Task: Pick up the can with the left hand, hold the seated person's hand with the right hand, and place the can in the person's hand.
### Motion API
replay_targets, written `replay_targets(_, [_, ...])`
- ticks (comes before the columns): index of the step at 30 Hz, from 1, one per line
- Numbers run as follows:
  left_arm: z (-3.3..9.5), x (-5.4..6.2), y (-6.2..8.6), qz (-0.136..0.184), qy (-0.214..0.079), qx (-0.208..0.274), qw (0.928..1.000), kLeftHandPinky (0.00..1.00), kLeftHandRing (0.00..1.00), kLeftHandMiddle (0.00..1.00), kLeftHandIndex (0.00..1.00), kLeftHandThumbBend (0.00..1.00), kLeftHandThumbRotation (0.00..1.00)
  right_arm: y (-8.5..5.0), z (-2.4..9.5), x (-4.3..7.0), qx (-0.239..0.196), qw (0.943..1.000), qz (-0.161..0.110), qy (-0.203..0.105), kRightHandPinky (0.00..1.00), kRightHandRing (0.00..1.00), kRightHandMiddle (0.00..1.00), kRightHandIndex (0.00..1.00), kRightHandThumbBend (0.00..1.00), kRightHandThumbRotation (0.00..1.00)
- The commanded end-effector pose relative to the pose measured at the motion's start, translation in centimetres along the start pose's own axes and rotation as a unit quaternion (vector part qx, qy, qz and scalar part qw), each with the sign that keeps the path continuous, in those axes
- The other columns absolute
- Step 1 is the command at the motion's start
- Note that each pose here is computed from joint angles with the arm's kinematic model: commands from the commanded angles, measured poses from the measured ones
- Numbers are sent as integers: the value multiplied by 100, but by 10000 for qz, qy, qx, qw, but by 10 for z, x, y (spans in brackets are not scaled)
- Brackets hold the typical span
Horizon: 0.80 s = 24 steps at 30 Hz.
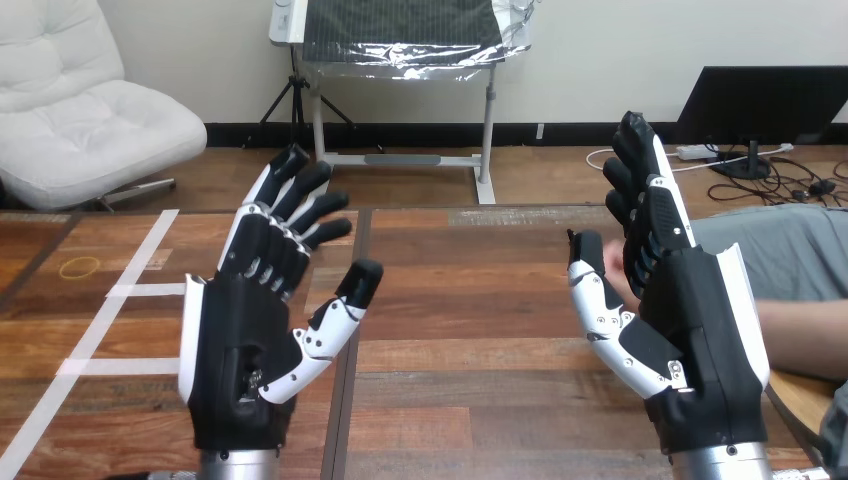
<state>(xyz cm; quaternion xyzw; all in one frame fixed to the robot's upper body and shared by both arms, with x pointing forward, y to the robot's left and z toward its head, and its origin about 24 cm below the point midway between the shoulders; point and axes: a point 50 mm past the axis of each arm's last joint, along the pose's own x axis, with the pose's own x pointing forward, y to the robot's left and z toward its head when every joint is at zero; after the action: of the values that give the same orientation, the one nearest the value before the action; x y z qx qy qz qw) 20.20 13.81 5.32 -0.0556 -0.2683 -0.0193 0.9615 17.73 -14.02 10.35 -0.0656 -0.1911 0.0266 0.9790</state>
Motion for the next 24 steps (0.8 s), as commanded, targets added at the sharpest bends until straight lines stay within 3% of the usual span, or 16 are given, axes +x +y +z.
replay_targets(1, [22, 15, -3, 283, -815, 345, 9957, 75, 80, 84, 86, 55, 18, -2, 10, 11, 2, 9993, -41, -375, 100, 100, 100, 100, 1, 0])
replay_targets(14, [35, 16, 9, 889, -1137, 1608, 9764, 85, 86, 85, 85, 63, 30, -2, 9, 11, -5, 9993, -55, -381, 100, 100, 100, 100, 1, 0])
replay_targets(24, [35, 17, 26, 1053, -952, 2088, 9676, 88, 90, 88, 86, 69, 33, -2, 8, 11, 37, 9994, -56, -342, 100, 100, 100, 100, 2, 0])
